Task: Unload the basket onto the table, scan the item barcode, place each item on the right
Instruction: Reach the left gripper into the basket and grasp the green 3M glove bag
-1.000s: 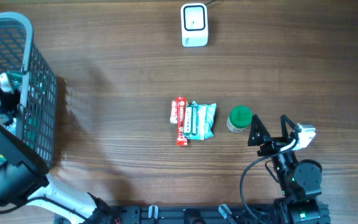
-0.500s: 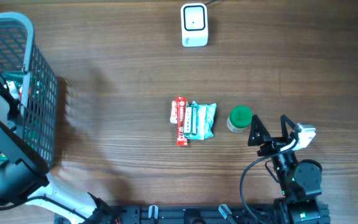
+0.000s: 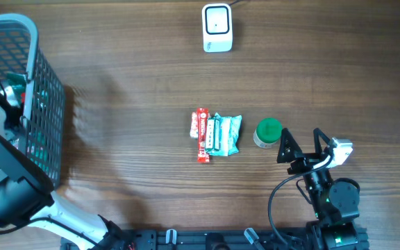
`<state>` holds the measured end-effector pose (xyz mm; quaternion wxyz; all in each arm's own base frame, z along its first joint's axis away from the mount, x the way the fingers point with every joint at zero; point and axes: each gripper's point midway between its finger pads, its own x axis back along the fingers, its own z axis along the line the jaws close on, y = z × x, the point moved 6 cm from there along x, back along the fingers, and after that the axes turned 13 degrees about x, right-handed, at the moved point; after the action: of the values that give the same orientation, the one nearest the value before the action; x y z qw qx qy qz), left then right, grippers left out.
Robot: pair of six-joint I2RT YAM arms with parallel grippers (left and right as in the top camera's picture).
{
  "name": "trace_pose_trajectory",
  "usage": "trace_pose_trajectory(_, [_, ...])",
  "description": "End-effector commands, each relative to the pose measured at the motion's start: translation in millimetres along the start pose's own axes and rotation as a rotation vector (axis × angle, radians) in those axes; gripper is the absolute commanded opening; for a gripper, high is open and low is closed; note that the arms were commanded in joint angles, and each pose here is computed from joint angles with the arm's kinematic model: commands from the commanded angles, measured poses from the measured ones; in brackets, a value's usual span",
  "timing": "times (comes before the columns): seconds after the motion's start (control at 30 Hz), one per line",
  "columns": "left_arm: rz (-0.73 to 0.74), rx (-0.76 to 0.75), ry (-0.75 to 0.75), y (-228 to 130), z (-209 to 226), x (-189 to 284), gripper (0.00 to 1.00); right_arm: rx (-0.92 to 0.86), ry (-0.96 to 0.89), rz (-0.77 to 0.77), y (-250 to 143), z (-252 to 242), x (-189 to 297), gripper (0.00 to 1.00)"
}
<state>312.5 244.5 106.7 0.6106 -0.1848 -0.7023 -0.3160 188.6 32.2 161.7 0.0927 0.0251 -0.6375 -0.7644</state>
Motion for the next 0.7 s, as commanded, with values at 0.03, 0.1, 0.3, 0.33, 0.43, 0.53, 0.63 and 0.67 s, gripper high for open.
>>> trace_pose_trajectory(0.03, [-0.357, 0.138, -0.013, 55.9, -5.3, 119.5, 0.04, 0.018, -0.009, 0.0, -0.4, -0.8, -0.4, 1.0])
trace_pose_trajectory(0.1, [-0.478, 0.15, -0.045, 63.9, -7.2, 162.7, 0.04, 0.018, -0.009, 0.0, -0.4, -0.8, -0.4, 1.0])
trace_pose_trajectory(0.3, [-0.784, 0.344, -0.245, 48.0, -9.5, 287.3, 0.04, 0.018, -0.009, 0.0, -0.4, -0.8, -0.4, 1.0])
trace_pose_trajectory(0.33, [-0.802, 0.364, -0.324, 38.6, -13.8, 304.7, 0.04, 0.018, -0.009, 0.0, -0.4, -0.8, -0.4, 1.0])
trace_pose_trajectory(0.43, [-0.787, 0.3, -0.543, 13.0, -32.9, 338.1, 0.04, 0.018, -0.009, 0.0, -0.4, -0.8, -0.4, 1.0])
trace_pose_trajectory(0.53, [-0.715, 0.171, -0.751, -22.7, -53.3, 365.0, 0.04, 0.018, -0.009, 0.0, -0.4, -0.8, -0.4, 1.0])
trace_pose_trajectory(0.63, [-0.644, 0.112, -0.817, -50.5, -66.6, 373.0, 0.04, 0.018, -0.009, 0.0, -0.4, -0.8, -0.4, 1.0])
trace_pose_trajectory(0.67, [-0.605, 0.093, -0.826, -60.9, -73.9, 371.7, 0.04, 0.019, -0.009, 0.0, -0.4, -0.8, -0.4, 1.0])
